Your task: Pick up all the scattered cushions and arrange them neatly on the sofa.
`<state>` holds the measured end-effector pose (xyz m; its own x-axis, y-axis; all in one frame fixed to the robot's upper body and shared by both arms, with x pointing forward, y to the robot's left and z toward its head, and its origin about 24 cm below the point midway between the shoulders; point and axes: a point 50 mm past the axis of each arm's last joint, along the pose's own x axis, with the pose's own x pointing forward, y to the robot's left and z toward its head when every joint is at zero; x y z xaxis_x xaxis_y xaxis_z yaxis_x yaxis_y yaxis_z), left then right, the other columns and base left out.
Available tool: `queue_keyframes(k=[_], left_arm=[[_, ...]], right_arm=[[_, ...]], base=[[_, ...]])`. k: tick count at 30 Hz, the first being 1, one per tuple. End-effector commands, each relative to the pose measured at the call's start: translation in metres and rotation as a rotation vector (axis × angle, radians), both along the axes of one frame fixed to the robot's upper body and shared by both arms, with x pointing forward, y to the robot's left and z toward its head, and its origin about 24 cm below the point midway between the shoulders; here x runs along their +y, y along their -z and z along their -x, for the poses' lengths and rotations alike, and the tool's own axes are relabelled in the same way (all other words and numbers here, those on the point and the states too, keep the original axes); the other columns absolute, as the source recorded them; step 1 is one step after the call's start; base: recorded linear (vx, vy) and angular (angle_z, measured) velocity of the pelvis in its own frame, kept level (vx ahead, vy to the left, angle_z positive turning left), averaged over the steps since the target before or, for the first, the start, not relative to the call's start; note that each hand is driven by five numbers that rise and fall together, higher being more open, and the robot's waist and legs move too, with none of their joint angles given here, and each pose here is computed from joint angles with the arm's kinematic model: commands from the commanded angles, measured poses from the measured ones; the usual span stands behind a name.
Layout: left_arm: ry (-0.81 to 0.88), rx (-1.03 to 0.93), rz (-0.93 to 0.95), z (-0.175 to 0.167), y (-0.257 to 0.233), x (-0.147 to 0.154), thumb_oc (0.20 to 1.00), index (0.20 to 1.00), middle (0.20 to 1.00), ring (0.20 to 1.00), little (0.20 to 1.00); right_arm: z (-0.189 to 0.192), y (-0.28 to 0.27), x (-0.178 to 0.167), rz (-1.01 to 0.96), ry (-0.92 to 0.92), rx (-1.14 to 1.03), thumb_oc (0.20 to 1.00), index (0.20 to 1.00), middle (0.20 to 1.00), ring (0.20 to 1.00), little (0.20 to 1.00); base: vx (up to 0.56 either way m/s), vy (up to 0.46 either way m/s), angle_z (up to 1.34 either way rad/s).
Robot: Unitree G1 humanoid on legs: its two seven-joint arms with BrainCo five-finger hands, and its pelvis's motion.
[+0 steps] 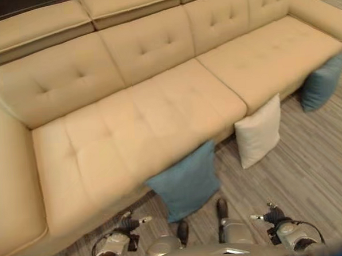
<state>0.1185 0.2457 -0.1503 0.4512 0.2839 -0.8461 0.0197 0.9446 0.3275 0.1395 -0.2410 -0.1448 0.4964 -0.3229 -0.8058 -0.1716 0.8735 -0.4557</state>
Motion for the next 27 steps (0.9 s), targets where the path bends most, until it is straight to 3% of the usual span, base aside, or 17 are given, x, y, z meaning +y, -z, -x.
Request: queue_keyframes(k=[1,7,10,14,20,27], left_arm=[[0.026,-0.019,-0.025,-0.007,-0.003,0.002,1.000,1.000,1.000,1.000,1.000],[0.035,-0.037,-0.011,-0.014,-0.004,-0.003,1.000,1.000,1.000,1.000,1.000],[0.088,-0.092,0.019,-0.033,-0.008,-0.018,1.000,1.000,1.000,1.000,1.000],[0.108,-0.090,0.013,-0.032,-0.009,-0.015,1.000,1.000,1.000,1.000,1.000],[0.072,-0.211,-0.025,-0.062,-0.027,-0.001,1.000,1.000,1.000,1.000,1.000],[0.088,-0.200,-0.014,-0.060,-0.024,-0.005,1.000,1.000,1.000,1.000,1.000]], right_arm=[[-0.012,-0.008,-0.011,0.055,-0.056,-0.030,1.000,1.000,1.000,1.000,1.000],[-0.006,-0.008,-0.017,0.061,-0.028,-0.032,1.000,1.000,1.000,1.000,1.000],[-0.002,-0.010,-0.028,0.069,0.022,-0.046,1.000,1.000,1.000,1.000,1.000],[0.005,-0.005,-0.022,0.059,0.007,-0.011,1.000,1.000,1.000,1.000,1.000],[-0.030,-0.016,-0.008,0.046,-0.055,-0.107,1.000,1.000,1.000,1.000,1.000],[-0.024,-0.013,-0.008,0.052,-0.057,-0.089,1.000,1.000,1.000,1.000,1.000]], base=[[0.07,-0.246,0.60],[0.01,-0.228,0.57],[-0.13,-0.206,2.10],[0.08,0.012,1.68],[-0.04,0.134,-0.41],[0.07,-0.001,-0.31]])
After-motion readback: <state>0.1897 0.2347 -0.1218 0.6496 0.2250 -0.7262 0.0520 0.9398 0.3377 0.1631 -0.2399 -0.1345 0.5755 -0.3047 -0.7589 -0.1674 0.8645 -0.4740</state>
